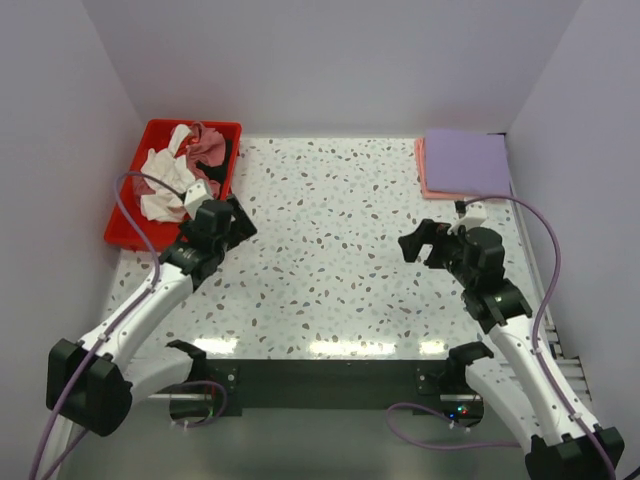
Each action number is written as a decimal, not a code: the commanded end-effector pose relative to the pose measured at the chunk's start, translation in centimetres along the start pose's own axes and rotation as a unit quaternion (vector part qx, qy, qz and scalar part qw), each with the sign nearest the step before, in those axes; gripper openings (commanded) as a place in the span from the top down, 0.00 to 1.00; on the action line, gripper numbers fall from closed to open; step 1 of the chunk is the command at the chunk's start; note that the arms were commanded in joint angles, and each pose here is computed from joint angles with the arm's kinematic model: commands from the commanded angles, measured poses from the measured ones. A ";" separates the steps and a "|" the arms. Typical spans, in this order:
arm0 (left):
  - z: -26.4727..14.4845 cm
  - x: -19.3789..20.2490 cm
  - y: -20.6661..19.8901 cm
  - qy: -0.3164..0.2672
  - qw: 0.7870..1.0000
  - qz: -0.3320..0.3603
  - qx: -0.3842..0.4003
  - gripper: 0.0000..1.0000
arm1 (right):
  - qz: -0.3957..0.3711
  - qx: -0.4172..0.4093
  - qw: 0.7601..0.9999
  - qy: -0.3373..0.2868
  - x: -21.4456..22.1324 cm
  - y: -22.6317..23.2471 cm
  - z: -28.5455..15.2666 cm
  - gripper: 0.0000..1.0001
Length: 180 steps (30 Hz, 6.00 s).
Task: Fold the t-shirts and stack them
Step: Grab the tshirt from the pile, then move the tshirt to the center of the board, then flatten the tshirt out
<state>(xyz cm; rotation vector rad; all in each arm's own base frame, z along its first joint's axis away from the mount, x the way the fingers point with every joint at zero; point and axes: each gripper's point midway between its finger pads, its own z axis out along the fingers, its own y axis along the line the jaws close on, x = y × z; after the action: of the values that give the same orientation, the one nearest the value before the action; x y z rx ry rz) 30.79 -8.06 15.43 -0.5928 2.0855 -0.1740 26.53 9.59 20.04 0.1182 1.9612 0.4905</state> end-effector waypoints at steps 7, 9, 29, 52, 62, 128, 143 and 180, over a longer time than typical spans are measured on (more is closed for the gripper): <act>5.4 -9.5 3.9 -0.067 0.992 -0.071 -0.082 0.00 | 0.004 -0.031 0.999 0.033 1.2 1.0 1.0 0.01; 7.0 -10.2 4.9 -0.061 0.991 -0.081 -0.087 0.00 | 0.003 -0.019 0.999 0.032 1.0 0.7 1.0 0.01; 16.1 -10.4 12.7 0.017 0.979 -0.162 -0.124 0.07 | -0.001 -0.002 1.000 0.031 1.0 0.0 0.7 0.01; 18.3 -18.7 12.0 -0.075 0.983 -0.153 -0.067 1.00 | -0.001 0.019 0.999 0.032 1.2 -0.8 1.0 0.01; 0.4 -33.1 6.0 -0.327 0.932 -0.153 0.029 1.00 | 0.001 0.000 0.999 0.040 1.4 -0.1 1.2 0.01; -16.8 -8.0 -35.4 -0.055 0.822 0.169 0.541 0.99 | 0.008 0.075 0.996 0.046 1.8 -2.7 1.0 0.01; 1.3 8.0 -10.1 0.112 0.967 0.125 0.192 1.00 | -0.004 0.071 0.997 0.044 1.7 -2.6 1.5 0.01; 0.4 9.9 -5.3 0.112 0.977 0.092 0.154 1.00 | 0.139 0.319 0.915 0.205 7.1 -15.5 10.8 0.25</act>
<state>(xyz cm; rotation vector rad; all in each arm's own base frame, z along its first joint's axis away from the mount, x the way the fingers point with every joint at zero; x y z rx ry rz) 28.02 -17.58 8.70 -0.1612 2.2997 -0.4553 34.07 -0.21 4.26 0.7384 2.5112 -0.0604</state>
